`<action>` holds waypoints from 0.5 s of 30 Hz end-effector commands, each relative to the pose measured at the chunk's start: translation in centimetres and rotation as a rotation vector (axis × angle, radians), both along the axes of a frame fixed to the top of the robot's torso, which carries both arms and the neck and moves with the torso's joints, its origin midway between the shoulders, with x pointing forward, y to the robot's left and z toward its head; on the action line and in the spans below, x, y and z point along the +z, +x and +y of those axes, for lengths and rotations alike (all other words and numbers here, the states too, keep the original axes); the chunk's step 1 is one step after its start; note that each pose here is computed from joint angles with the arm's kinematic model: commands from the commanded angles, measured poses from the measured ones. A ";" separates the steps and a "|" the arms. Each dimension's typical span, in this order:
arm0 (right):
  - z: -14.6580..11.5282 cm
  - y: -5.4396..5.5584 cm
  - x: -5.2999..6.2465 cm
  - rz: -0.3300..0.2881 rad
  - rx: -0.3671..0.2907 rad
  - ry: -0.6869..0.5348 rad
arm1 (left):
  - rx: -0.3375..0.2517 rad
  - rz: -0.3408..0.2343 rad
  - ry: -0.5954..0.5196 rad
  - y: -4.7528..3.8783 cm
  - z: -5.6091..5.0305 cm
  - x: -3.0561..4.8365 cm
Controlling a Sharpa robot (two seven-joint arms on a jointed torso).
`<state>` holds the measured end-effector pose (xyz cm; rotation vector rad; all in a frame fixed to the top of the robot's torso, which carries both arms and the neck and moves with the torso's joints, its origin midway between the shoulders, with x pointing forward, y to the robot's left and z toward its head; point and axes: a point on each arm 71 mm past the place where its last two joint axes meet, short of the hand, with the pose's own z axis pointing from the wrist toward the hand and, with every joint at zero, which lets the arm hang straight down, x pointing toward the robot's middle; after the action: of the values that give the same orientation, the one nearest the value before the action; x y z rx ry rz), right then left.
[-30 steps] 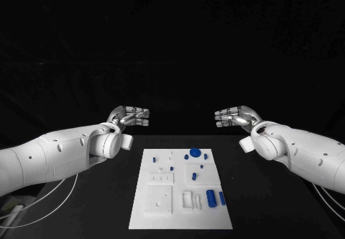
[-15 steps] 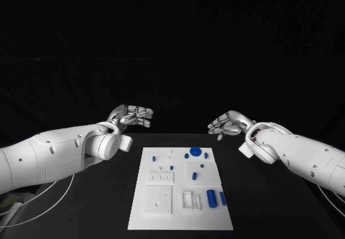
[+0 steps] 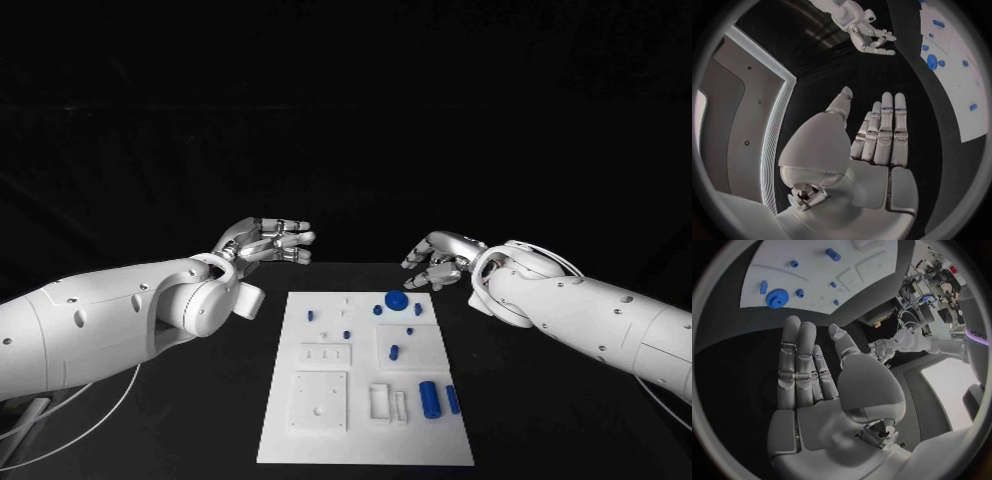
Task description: Assemble the parts on the task board
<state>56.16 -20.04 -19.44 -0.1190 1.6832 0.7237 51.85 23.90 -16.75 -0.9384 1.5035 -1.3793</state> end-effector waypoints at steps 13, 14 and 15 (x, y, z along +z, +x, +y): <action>2.2 0.5 -0.4 -0.115 -0.008 -0.256 | -0.069 -0.023 -0.006 -1.16 -1.0 1.41; 2.2 0.5 -0.4 -0.115 -0.008 -0.266 | -0.070 -0.024 -0.006 -1.19 -1.0 1.52; 2.3 0.5 -0.5 -0.116 -0.008 -0.273 | -0.071 -0.026 -0.006 -1.20 -1.1 1.62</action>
<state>56.56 -17.67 -19.77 -0.2913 1.6612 0.5518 50.74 23.09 -15.41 -0.8951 1.5209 -1.4273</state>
